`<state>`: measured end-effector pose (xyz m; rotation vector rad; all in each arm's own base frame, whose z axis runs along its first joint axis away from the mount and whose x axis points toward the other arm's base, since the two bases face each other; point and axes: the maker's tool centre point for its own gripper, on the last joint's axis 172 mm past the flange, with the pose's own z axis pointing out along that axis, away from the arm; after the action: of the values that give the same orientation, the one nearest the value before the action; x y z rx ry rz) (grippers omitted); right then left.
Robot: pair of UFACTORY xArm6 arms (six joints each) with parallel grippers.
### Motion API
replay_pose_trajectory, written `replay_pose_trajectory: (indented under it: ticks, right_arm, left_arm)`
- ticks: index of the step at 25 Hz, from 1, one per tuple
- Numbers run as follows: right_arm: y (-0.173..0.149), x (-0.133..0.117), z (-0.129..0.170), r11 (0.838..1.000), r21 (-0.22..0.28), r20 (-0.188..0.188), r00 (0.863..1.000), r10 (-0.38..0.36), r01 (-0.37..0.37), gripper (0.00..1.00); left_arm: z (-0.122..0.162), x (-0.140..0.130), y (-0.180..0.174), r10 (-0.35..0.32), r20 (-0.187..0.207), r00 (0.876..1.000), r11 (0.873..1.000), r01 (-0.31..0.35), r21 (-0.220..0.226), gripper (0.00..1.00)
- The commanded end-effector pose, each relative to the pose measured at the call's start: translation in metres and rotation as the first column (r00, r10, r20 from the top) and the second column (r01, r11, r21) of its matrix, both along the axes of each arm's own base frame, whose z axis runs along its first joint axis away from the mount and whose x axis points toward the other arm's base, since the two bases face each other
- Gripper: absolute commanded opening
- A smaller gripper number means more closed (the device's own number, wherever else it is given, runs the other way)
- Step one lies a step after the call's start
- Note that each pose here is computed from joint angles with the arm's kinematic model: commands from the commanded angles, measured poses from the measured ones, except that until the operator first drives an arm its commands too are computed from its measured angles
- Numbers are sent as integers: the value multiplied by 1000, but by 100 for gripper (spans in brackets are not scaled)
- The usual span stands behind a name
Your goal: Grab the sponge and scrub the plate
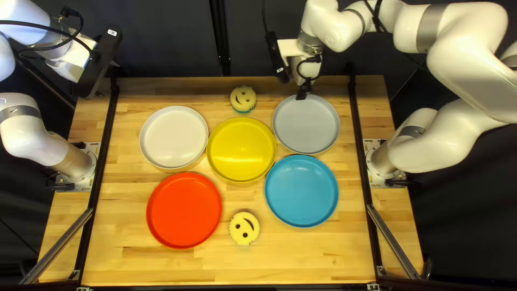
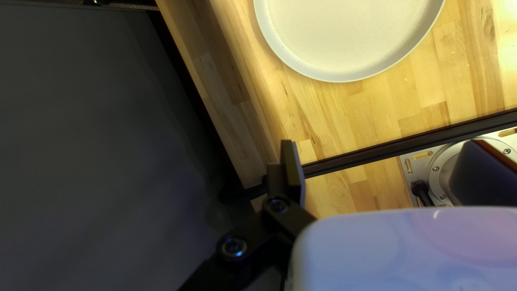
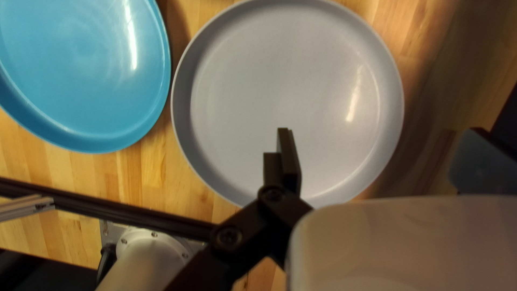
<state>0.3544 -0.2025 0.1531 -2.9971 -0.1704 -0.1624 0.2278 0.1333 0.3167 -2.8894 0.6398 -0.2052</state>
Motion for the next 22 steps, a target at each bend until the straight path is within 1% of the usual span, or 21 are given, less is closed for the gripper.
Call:
replay_pose_trajectory:
  ticks: [1, 3, 5, 18, 22]
  right_arm:
    - [-8, 26, -9, 1000, -6, 19, 1000, -21, 21, 100]
    - [-10, 48, -15, 999, -13, 22, 999, -31, 31, 100]
    - [-11, 61, -21, 1000, -15, 19, 999, -26, 26, 100]
    - [-10, 61, -22, 1000, -16, 16, 1000, -14, 14, 100]
    - [-21, 83, -35, 1000, -19, 6, 1000, 4, -4, 100]
  left_arm:
    - [0, 0, 0, 0, 0, 1000, 1000, 0, 0, 100]
    - [0, 0, 0, 0, 0, 1000, 1000, 0, 0, 100]
    - [0, 0, 0, 0, 0, 1000, 1000, 0, 0, 100]
    - [0, 0, 0, 0, 0, 1000, 1000, 0, 0, 100]
    - [0, 0, 0, 0, 0, 1000, 1000, 0, 0, 100]
